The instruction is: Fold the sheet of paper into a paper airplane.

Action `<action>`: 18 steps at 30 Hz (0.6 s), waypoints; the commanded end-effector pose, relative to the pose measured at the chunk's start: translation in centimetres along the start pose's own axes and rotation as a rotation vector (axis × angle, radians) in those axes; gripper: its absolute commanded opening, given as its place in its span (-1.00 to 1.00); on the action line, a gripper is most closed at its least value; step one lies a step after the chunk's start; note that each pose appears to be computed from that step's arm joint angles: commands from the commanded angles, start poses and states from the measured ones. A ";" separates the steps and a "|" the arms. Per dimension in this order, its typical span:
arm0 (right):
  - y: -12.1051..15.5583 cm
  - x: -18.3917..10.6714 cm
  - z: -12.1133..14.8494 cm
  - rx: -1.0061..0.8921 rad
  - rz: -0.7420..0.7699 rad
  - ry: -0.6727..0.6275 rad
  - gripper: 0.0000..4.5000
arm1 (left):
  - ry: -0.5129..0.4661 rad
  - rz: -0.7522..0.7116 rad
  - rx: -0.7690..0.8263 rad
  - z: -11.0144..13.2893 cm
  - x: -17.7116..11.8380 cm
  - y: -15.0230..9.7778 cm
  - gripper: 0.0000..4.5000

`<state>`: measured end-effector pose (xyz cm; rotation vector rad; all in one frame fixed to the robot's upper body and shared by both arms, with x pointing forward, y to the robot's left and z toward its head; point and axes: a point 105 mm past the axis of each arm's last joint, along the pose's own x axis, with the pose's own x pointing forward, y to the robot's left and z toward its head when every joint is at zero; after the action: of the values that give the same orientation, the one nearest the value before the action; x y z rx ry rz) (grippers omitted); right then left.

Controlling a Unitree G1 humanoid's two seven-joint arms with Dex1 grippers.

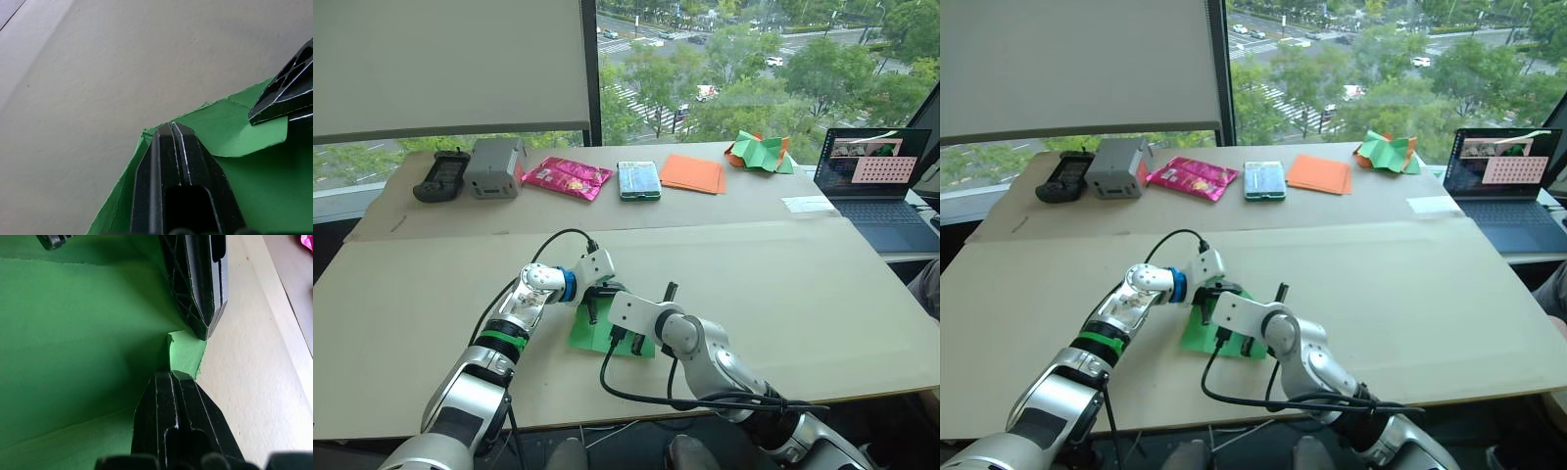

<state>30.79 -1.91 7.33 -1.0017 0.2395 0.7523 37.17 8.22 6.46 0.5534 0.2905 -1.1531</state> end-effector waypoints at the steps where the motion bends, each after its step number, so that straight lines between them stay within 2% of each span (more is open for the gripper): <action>1: -0.4 -0.1 0.2 -0.031 -0.006 -0.013 -0.87 | 0.109 -0.048 -0.010 -2.4 0.7 -1.3 -1.00; 5: -0.7 -0.3 0.5 0.010 -0.008 -0.036 -0.30 | 0.105 -0.057 -0.020 -2.5 0.8 -1.6 -1.00; 8: -2.2 -1.2 1.0 0.186 -0.019 -0.095 0.15 | 0.105 -0.060 -0.019 -2.5 0.9 -1.6 -1.00; 11: -4.2 -2.2 1.3 0.360 -0.030 -0.165 0.15 | 0.105 -0.069 -0.015 -2.4 1.0 -1.8 -1.00; 14: -5.6 -2.2 1.0 0.449 -0.054 -0.193 0.15 | 0.104 -0.071 -0.013 -2.4 1.0 -1.9 -1.00; 15: -5.9 -2.1 0.8 0.468 -0.062 -0.194 -0.10 | 0.103 -0.071 -0.012 -2.4 1.0 -1.9 -1.00; 18: -5.3 -1.4 0.7 0.457 -0.031 -0.193 -0.54 | 0.099 -0.069 -0.010 -2.3 1.0 -1.8 -1.00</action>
<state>33.18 -4.22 11.35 -0.5013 0.2559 0.6932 37.14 8.12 6.18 0.5723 0.3028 -1.1565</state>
